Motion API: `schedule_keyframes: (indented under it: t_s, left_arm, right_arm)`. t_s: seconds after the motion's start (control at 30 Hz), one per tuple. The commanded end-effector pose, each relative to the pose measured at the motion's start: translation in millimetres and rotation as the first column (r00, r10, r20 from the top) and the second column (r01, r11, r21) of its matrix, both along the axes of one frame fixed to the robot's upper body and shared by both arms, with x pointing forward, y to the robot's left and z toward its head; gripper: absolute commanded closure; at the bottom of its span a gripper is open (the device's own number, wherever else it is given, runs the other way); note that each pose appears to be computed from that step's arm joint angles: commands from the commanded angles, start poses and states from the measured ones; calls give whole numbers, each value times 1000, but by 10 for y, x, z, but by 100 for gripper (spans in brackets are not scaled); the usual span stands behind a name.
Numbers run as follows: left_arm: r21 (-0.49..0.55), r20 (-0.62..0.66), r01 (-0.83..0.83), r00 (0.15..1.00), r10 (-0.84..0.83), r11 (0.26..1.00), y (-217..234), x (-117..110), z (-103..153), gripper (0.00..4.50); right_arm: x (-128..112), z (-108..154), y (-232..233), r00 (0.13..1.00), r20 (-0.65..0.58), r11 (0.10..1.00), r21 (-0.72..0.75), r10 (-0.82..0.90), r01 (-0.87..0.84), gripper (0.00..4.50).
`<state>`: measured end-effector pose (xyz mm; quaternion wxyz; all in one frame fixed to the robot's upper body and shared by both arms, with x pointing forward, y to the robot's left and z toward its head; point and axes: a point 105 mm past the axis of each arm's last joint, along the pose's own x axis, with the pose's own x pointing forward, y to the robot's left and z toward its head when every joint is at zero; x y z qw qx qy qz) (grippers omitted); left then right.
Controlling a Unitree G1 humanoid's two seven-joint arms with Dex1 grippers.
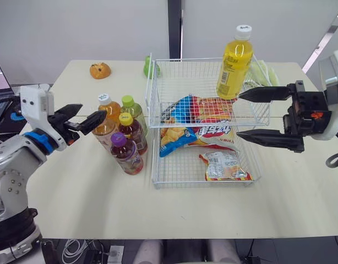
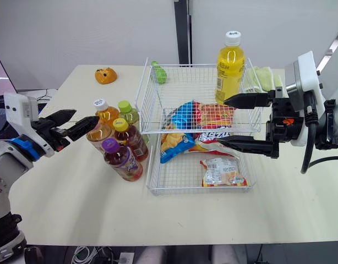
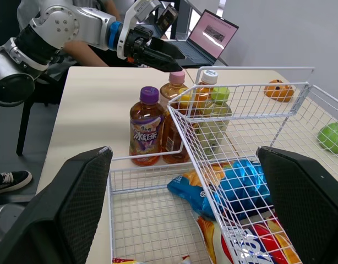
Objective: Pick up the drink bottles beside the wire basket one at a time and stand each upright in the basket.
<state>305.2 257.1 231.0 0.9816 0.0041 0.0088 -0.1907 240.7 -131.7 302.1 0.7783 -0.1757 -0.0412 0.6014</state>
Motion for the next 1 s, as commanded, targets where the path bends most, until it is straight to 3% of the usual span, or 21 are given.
schedule_keyframes:
  t_s: [0.03,0.2,0.23,0.33,0.57,0.77,1.0]
  left_arm:
    - [45,35,-12,999,10,999,-98,-6,10,4]
    - [54,35,-41,999,39,998,-100,47,-45,4]
    - [53,39,-50,998,48,997,-98,68,-48,22]
    - [53,41,-53,998,51,997,-113,99,-64,92]
    - [42,29,-43,999,41,998,-137,125,-113,306]
    - [35,45,-35,998,33,999,-123,79,-77,315]
    - [70,84,10,996,-16,998,-6,-122,178,315]
  right_arm:
    - [-52,122,10,998,63,1000,9,12,-13,0]
    - [-73,120,40,998,64,1000,12,23,-24,0]
    - [-72,119,43,998,64,1000,13,24,-25,0]
    - [-68,122,45,998,63,1000,15,25,-26,0]
    - [-43,156,26,998,62,1000,17,20,-21,0]
    - [-15,168,20,997,77,1000,19,13,-14,0]
    - [13,243,-50,995,101,999,43,-23,18,0]
